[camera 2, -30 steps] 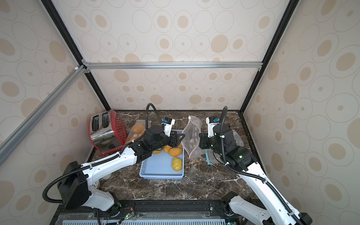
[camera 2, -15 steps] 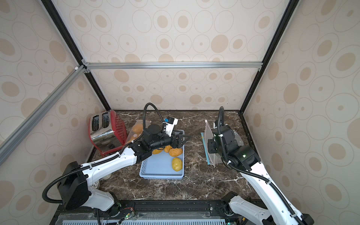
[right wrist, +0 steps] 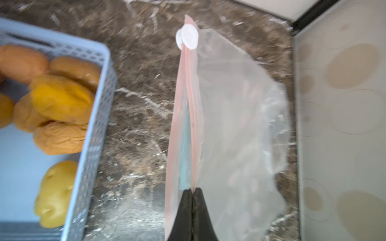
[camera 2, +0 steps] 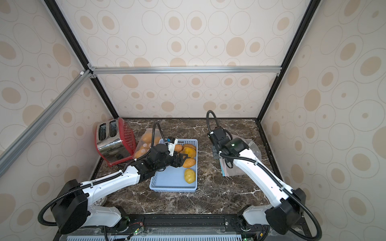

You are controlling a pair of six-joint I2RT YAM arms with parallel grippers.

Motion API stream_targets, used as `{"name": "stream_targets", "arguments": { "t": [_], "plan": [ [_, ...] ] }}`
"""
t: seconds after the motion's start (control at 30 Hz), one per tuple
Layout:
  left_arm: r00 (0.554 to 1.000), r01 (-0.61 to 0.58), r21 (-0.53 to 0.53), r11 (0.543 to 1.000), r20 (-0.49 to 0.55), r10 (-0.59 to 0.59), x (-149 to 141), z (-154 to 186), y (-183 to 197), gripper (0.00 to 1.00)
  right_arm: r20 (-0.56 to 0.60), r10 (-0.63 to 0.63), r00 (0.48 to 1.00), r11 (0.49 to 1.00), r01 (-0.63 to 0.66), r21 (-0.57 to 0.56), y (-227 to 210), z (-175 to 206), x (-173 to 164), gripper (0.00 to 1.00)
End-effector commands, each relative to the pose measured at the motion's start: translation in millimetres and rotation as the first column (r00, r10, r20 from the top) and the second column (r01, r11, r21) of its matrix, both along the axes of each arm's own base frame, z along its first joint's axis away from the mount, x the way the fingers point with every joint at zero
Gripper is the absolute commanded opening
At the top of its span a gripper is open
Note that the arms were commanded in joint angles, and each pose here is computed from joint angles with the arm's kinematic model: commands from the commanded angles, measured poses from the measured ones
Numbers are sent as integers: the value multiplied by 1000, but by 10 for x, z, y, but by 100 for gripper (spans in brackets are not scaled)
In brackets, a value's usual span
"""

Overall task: Put the potatoes into a zipper bag and zip it
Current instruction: Open the zipper of the food storage bag.

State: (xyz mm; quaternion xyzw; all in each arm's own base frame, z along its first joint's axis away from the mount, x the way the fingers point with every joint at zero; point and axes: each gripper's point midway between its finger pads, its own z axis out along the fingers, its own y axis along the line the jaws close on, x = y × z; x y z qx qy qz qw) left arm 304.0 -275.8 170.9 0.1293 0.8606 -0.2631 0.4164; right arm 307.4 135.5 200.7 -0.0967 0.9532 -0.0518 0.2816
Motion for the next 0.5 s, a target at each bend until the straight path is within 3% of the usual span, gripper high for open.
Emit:
{"name": "stream_targets", "arguments": {
  "t": [0.0, 0.2, 0.47],
  "plan": [
    [998, -66, 1, 998, -21, 66, -11, -71, 141, 75, -57, 117, 992, 977, -104, 186, 529, -251, 55, 0],
    [995, -56, -8, 998, -85, 55, -50, -321, 91, 76, -34, 160, 986, 953, -146, 266, 746, -399, 151, 0],
    [983, 2, -20, 1000, -183, -6, 29, -622, -249, 76, 50, 136, 990, 933, -144, 330, 670, -325, 139, 0]
  ]
}}
